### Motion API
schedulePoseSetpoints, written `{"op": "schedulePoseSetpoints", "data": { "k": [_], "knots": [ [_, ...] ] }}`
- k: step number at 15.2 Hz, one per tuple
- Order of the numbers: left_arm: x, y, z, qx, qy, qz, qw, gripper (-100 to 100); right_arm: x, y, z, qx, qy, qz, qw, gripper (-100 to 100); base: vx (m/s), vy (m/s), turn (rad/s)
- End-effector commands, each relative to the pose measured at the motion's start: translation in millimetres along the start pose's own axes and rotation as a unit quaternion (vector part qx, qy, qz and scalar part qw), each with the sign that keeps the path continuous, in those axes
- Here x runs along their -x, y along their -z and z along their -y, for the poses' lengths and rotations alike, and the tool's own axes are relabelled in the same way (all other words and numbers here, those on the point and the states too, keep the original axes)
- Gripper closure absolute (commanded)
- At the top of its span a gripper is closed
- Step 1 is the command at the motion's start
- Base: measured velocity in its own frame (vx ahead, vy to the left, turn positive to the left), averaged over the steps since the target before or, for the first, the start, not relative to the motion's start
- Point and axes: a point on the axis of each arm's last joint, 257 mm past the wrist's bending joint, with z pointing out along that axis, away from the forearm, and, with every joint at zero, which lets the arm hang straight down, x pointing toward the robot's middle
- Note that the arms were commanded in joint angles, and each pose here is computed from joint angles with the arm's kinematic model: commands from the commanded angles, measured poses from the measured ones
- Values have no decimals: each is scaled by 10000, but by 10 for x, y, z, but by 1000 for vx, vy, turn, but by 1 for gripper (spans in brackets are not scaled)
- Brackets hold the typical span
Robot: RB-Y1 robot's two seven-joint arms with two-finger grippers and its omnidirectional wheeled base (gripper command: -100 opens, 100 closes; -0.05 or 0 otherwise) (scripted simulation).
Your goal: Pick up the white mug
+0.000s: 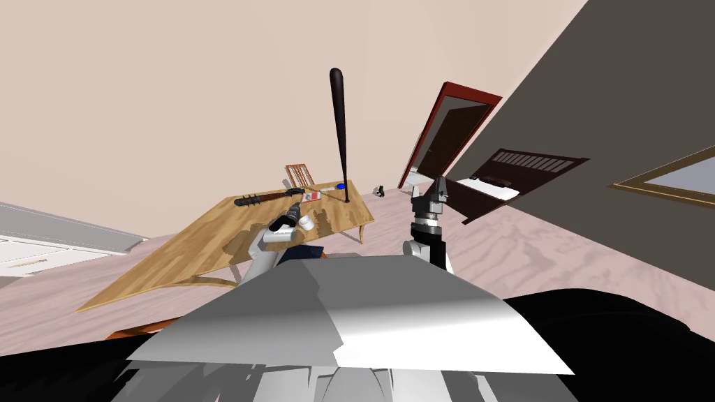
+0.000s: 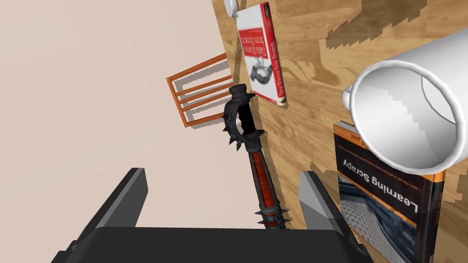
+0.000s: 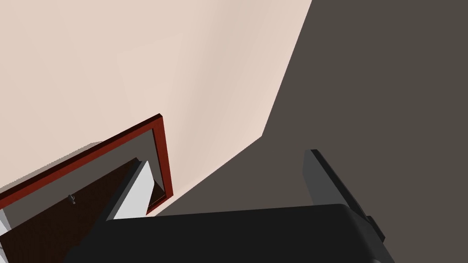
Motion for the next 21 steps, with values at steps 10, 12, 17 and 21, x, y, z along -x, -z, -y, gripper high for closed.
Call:
{"op": "schedulePoseSetpoints", "data": {
  "k": [10,12,17,21],
  "knots": [
    [182,-106,-538,1114,45,133,9937,-100,0,0,0,0,0,0,10000,0,-4,10,-39],
    [246,-135,-688,1438,82,174,9894,-100,0,0,0,0,0,0,10000,0,-3,10,-74],
    [299,-119,-915,1926,130,205,9810,-100,0,0,0,0,0,0,10000,0,-2,12,-43],
    [341,-100,-1087,2315,184,225,9724,-100,0,0,0,0,0,0,10000,0,2,10,-47]
  ]
}}
